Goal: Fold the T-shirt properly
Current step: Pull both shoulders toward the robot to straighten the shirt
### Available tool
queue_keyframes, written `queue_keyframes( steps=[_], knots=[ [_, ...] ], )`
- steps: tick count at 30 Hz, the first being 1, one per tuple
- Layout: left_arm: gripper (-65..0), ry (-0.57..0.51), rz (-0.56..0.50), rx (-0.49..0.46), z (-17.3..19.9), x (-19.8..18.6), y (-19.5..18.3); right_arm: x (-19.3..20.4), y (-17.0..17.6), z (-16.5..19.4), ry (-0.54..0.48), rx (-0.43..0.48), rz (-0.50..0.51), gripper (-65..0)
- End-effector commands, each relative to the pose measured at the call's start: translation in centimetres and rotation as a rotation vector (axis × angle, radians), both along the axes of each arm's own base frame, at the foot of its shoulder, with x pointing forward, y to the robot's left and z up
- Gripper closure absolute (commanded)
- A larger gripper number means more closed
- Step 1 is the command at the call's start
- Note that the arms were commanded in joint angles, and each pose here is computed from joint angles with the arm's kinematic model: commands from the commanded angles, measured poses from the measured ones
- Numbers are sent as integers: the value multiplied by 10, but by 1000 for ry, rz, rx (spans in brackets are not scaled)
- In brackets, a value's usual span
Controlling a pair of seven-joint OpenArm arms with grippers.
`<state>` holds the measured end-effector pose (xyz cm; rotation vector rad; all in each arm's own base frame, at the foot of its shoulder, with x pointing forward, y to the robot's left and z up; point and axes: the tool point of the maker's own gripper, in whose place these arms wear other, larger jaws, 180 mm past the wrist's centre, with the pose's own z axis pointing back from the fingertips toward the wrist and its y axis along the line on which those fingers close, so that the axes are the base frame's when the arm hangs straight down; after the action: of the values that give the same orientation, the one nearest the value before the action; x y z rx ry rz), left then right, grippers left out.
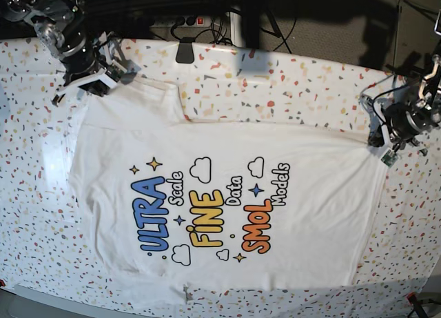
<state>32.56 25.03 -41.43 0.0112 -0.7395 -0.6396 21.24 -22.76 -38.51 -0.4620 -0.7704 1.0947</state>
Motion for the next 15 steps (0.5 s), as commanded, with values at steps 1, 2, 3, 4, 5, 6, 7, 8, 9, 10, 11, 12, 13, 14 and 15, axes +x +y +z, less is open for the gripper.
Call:
queue_keyframes(
  steps=[1,2,3,4,5,6,7,8,9,10,11,12,13,14,15],
  knots=[
    [0,-62,12,26,20,10,12,3,0,12,-46,-12,15,0],
    [0,-70,20,41,21,6,15,-2,1,13,-58,-18,10,0],
    [0,-72,16,51,22,1,16,-7,2,14,-65,-20,3,0],
    [0,-76,7,52,22,-4,15,-13,2,15,-69,-25,-3,0],
    [0,-78,-3,55,22,-11,14,-19,2,16,-75,-31,-8,0],
    [0,-78,-7,56,21,-17,14,-25,2,18,-82,-36,-14,0],
    [0,-76,-7,59,19,-23,14,-30,3,19,-91,-36,-20,0],
    [0,-71,-6,61,17,-29,13,-36,3,20,-96,-31,-27,0],
    [0,-68,-4,61,15,-35,12,-42,4,20,-93,-21,-38,0],
    [0,-62,-5,59,12,-41,12,-49,4,19,-82,-14,-45,0],
    [0,-60,-7,49,11,-47,10,-55,5,17,-71,-9,-51,0],
    [0,-59,-7,40,10,-53,9,-61,5,17,-64,-6,-58,0],
    [0,-59,-3,32,10,-58,8,-67,5,17,-65,-11,-61,0],
    [0,-62,1,25,11,-62,9,-71,4,18,-71,-20,-61,0],
    [0,-65,7,19,13,-67,9,-75,4,19,-78,-28,-64,0]
  ],
)
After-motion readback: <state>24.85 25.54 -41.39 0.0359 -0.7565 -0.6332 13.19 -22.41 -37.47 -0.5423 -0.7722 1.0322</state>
